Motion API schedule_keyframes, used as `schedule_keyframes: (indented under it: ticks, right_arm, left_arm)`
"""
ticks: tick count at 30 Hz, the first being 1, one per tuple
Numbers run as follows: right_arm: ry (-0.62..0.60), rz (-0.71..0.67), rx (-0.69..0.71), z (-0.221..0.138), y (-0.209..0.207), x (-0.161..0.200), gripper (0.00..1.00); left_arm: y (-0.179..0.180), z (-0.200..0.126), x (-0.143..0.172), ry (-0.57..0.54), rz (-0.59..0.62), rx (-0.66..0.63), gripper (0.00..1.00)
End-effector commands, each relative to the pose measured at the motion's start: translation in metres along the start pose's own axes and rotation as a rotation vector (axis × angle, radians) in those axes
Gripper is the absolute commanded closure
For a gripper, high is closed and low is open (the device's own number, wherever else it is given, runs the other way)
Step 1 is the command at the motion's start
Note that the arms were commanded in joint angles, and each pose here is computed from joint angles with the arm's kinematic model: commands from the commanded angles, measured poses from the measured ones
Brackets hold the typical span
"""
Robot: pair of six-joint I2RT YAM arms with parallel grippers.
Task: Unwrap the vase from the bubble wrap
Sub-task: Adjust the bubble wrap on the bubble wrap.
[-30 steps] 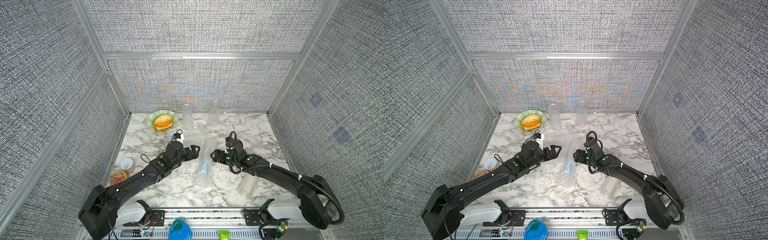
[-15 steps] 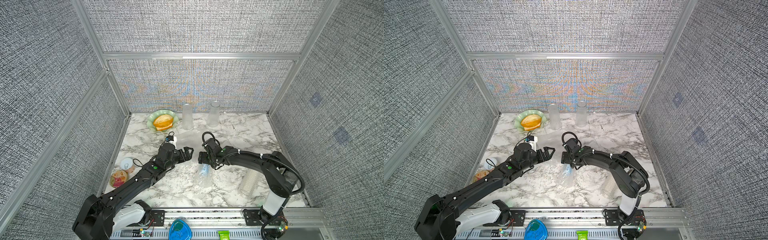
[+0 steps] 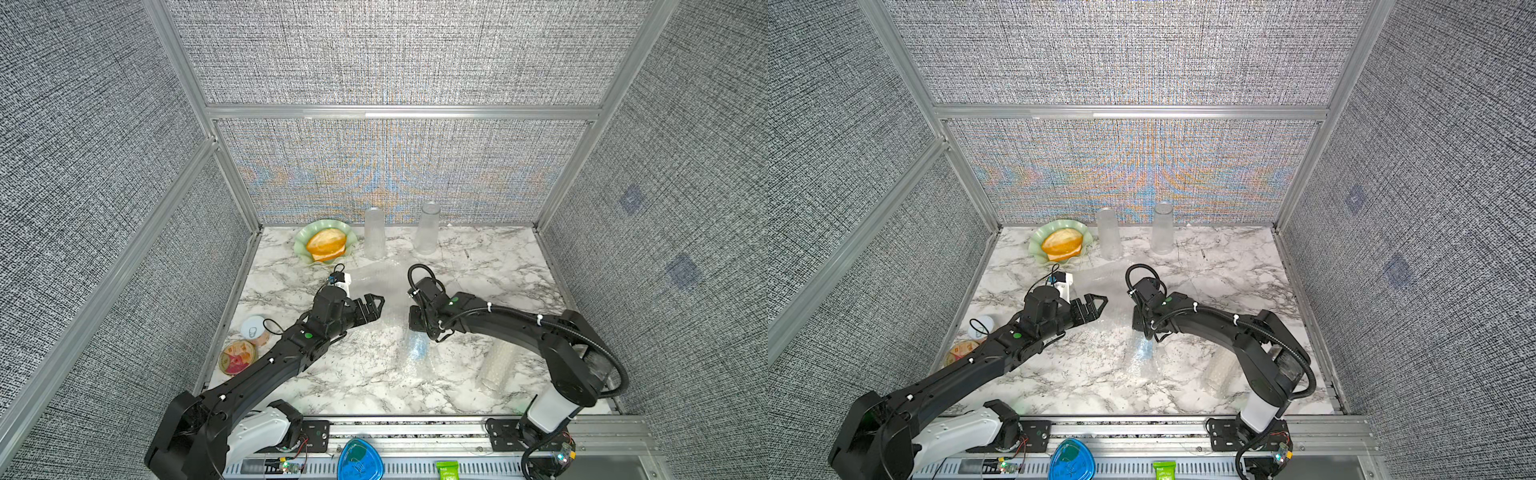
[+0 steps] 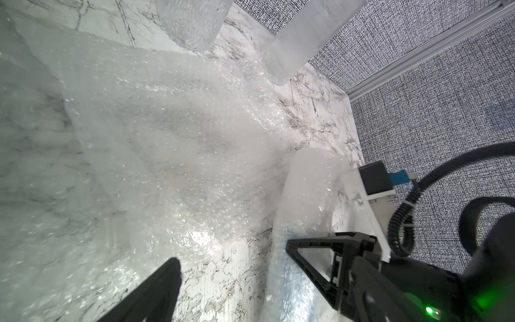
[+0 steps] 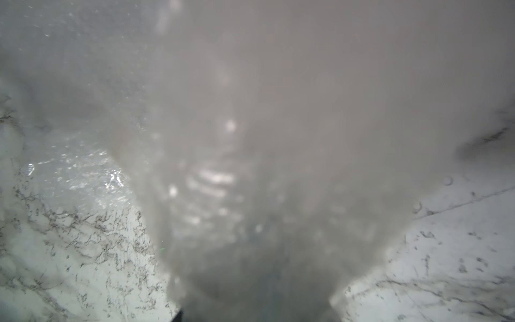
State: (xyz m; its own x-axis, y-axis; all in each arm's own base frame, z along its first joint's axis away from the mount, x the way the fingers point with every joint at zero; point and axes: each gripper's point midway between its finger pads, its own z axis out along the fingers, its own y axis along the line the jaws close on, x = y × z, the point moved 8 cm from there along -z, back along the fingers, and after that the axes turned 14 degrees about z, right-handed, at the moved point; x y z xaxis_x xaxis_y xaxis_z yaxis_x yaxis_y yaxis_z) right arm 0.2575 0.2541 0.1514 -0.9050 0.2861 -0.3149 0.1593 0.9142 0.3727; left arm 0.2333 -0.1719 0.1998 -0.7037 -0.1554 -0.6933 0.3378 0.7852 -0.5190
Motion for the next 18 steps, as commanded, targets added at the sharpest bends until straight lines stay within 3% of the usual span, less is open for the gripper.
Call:
schedule_keyframes:
  ticks: [1,10,18]
  right_arm:
    - [0.02,-0.083,-0.049,-0.009,0.008,0.0,0.71]
    - [0.14,-0.3,-0.092,-0.006,0.026,0.009,0.7]
    - [0.207,-0.341,-0.05,0.029,0.029,0.013,0.59]
  left_arm:
    - [0.001,0.002,-0.003,-0.004,-0.005,0.014,0.04]
    - [0.016,0.004,0.0,0.01,-0.058,-0.008,0.05]
    - [0.023,0.005,0.003,0.016,-0.097,-0.003,0.06]
